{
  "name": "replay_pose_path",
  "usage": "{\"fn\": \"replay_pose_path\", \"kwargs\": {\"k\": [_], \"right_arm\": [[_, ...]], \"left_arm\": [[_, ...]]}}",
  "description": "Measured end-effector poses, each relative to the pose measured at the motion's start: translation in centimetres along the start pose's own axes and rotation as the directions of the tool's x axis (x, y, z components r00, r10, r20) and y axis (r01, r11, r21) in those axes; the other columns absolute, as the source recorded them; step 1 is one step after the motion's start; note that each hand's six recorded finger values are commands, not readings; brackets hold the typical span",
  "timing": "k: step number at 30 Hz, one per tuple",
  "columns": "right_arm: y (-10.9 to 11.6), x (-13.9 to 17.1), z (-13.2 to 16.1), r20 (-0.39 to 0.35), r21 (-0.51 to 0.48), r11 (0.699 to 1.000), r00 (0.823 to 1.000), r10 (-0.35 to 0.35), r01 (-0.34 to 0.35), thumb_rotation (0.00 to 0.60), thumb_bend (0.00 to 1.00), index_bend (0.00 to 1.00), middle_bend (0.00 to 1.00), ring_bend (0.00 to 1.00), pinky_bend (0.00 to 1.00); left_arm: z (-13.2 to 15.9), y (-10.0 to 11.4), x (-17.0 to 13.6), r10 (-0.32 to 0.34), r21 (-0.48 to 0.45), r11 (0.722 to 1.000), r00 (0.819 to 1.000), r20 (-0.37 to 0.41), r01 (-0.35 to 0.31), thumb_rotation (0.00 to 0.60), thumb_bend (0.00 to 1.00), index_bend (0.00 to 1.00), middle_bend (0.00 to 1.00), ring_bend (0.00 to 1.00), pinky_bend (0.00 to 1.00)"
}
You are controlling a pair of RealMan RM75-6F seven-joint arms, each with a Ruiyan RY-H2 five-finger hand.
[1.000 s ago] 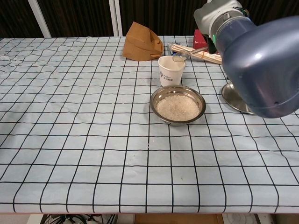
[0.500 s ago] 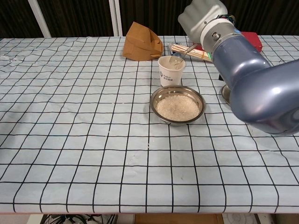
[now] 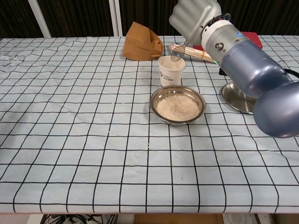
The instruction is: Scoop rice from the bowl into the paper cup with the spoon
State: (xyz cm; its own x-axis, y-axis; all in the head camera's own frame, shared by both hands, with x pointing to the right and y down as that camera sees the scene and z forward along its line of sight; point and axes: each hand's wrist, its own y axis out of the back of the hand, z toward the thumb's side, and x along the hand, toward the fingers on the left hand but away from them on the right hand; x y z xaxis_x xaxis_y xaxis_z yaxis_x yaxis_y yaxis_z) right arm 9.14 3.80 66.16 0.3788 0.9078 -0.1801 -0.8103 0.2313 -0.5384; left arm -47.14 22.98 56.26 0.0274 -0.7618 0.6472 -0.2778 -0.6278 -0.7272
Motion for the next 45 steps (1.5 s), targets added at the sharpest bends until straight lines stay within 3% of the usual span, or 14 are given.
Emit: {"fn": "replay_pose_path", "kwargs": {"k": [17,21,35,40,45], "right_arm": [[0.1,0.6,0.1,-0.023,0.075,0.994,0.997,-0.074,0.076,0.6,0.5,0.66,1.0,1.0,1.0],[-0.1,0.5,-0.3,-0.002,0.036,0.998,0.998,-0.06,0.06,0.6,0.5,0.66,1.0,1.0,1.0],[0.2,1.2,-0.2,-0.004,0.069,0.994,0.997,-0.083,0.083,0.6,0.5,0.66,1.0,1.0,1.0],[-0.1,1.5,-0.2,0.011,0.015,0.999,0.999,-0.045,0.045,0.6,0.5,0.66,1.0,1.0,1.0],[-0.2,1.4,-1.5,0.079,-0.129,0.991,0.996,0.052,-0.042,0.6,0.49,0.66,1.0,1.0,1.0]], "left_arm": [[0.0,0.1,0.0,0.001,-0.001,1.0,1.0,-0.002,-0.001,0.6,0.03,0.0,0.0,0.0,0.0],[0.0,0.1,0.1,0.004,-0.003,1.0,1.0,-0.002,-0.004,0.6,0.03,0.0,0.0,0.0,0.0],[0.0,0.0,0.0,-0.009,-0.018,1.0,1.0,-0.005,0.009,0.6,0.03,0.0,0.0,0.0,0.0],[-0.1,0.0,0.0,-0.009,-0.017,1.0,1.0,-0.006,0.009,0.6,0.03,0.0,0.0,0.0,0.0],[-0.1,0.0,0.0,-0.007,-0.021,1.0,1.0,-0.008,0.007,0.6,0.03,0.0,0.0,0.0,0.0]]}}
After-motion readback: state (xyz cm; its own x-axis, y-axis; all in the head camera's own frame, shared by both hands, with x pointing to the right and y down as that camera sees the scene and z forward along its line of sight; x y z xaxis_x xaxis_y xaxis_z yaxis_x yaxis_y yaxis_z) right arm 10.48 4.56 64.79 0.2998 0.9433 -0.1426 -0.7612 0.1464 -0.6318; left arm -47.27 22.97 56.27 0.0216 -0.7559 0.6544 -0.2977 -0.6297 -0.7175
